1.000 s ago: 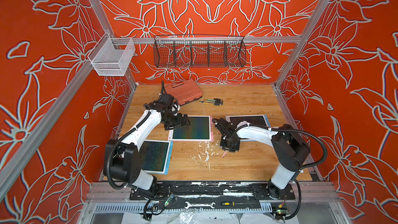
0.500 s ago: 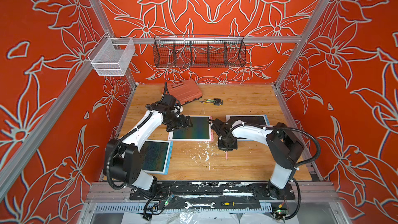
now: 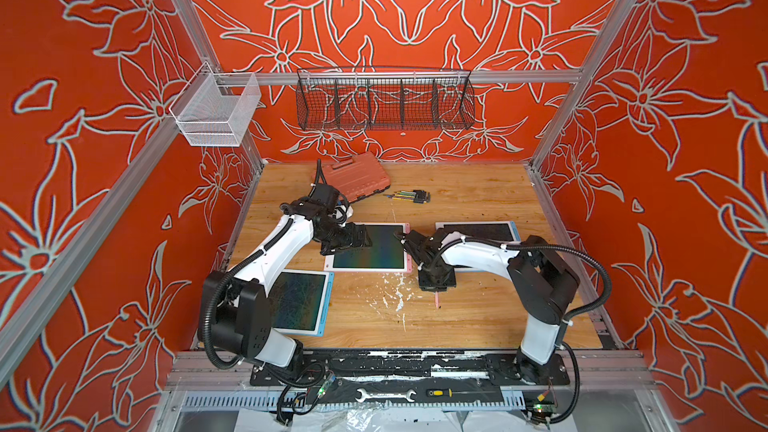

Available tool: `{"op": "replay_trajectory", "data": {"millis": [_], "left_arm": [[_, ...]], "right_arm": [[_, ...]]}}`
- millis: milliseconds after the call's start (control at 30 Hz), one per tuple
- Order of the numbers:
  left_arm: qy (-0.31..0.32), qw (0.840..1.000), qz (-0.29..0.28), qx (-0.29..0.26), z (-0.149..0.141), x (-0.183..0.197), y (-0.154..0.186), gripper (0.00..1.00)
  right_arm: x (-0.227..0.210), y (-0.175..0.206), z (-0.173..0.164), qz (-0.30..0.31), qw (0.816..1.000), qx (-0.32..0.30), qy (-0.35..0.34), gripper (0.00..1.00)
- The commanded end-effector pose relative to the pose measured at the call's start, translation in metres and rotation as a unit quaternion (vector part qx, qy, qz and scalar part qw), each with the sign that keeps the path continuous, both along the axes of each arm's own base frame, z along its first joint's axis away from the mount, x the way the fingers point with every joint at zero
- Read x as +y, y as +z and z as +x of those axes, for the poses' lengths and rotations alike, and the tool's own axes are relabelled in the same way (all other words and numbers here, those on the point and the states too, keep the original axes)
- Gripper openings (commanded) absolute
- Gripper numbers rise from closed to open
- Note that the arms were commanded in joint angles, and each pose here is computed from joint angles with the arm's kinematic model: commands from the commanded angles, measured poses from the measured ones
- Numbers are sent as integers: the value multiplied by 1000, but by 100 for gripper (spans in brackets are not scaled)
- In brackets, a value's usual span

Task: Place the stylus back onto the writing tablet
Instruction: Pick up the stylus from the center of the board.

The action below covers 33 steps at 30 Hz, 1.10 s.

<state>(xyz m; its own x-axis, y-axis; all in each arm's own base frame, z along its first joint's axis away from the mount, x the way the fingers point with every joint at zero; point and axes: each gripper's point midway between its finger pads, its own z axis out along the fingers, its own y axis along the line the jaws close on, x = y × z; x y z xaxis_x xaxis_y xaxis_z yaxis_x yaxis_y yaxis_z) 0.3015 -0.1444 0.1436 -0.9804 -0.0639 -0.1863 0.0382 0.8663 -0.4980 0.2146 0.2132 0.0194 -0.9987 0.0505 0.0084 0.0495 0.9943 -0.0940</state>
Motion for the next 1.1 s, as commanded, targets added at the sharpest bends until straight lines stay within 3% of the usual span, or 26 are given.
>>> {"op": "replay_trajectory", "data": {"millis": [0, 333, 1067], "left_arm": [[-10, 1000, -10, -11, -5, -3, 6, 97], [-19, 999, -38, -19, -14, -10, 4, 97], [-26, 998, -50, -26, -13, -15, 5, 97]], "right_arm": [[5, -15, -13, 5, 1000, 24, 13, 12], [15, -8, -4, 20, 1000, 10, 15, 22], [21, -21, -6, 35, 999, 17, 9, 12]]}}
